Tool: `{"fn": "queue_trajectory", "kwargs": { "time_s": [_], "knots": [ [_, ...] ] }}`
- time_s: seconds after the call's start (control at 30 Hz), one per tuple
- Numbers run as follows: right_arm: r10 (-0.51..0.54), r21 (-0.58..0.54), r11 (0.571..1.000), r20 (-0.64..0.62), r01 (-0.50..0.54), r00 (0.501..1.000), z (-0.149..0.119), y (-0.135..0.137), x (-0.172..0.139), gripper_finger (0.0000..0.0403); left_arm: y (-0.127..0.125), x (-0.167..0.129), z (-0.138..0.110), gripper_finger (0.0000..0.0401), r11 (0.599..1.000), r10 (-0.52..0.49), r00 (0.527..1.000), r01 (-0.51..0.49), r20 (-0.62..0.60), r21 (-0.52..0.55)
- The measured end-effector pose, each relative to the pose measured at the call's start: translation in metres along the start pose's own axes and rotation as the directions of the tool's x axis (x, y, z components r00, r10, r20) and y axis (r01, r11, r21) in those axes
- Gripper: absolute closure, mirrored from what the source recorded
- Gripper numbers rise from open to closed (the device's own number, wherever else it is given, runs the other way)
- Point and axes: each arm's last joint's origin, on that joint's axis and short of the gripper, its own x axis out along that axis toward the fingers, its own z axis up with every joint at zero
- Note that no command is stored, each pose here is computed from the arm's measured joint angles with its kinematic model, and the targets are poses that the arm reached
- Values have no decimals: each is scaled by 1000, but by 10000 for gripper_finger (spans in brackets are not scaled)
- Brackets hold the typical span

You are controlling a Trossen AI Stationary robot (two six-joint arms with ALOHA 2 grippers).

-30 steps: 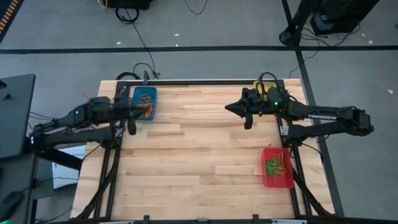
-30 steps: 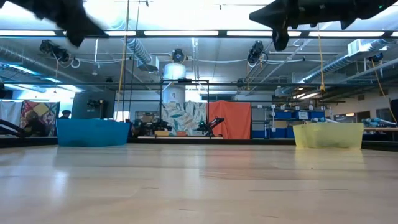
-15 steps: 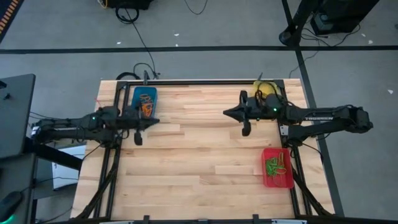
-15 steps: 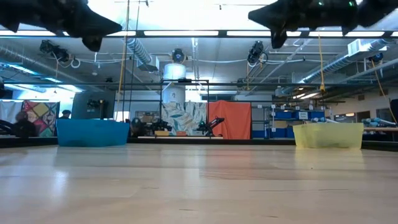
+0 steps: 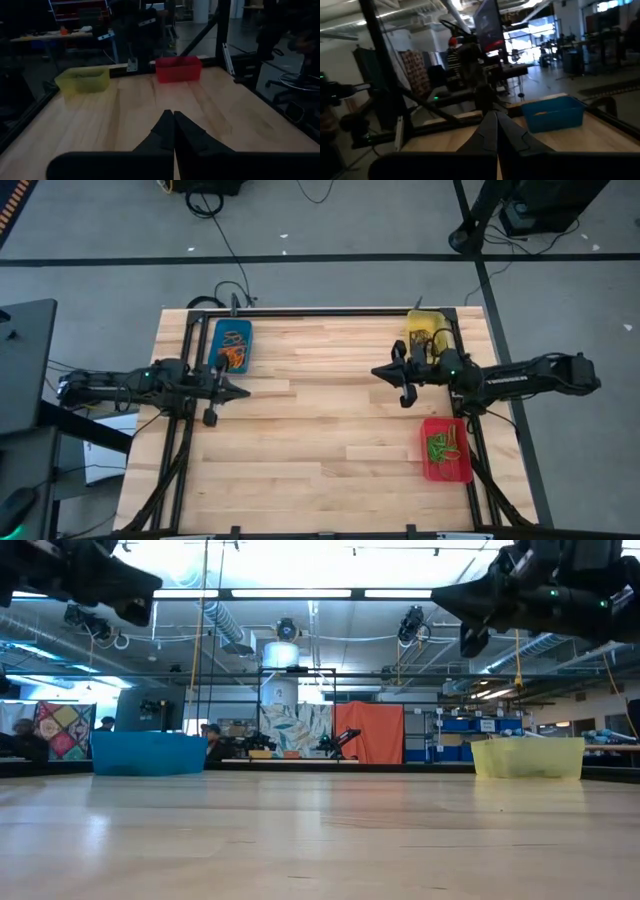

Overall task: Sort rubber bands into baskets
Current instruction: Return to Home Position

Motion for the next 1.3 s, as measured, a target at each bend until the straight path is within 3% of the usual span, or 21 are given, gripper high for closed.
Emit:
{"fn": "queue_trajectory", "kwargs": {
  "time_s": [0.23, 0.43, 0.63, 0.8, 1.07, 1.2, 1.3],
  "knots": [
    [119, -29, 992, -12, -119, 993, -5, -13, -13, 400, 0, -12, -3, 401, 1000, 15, 999, -15, 51, -3],
    [81, -59, 995, 0, -81, 997, -3, -26, -20, 400, 3, -11, -19, 401, 998, 56, 994, -53, 95, -36],
    [128, -128, 986, 194, -104, 973, 20, -20, -23, 400, 4, -30, 11, 401, 998, 65, 977, -63, 204, -15],
    [145, -178, 979, 246, -102, 958, 32, -10, -28, 400, 3, -51, 26, 401, 995, 103, 985, -103, 138, -5],
    [80, -139, 989, 158, -58, 984, 30, 5, -42, 400, 2, -53, 30, 401, 995, 91, 985, -83, 147, -56],
    [80, -119, 991, 169, -60, 982, 33, 13, -52, 400, 0, -54, 35, 401, 994, 15, 979, 8, 203, -109],
    [75, -101, 993, 139, -61, 987, 31, 17, -59, 400, 0, -53, 33, 401, 993, 11, 982, 12, 187, -121]
  ]
}}
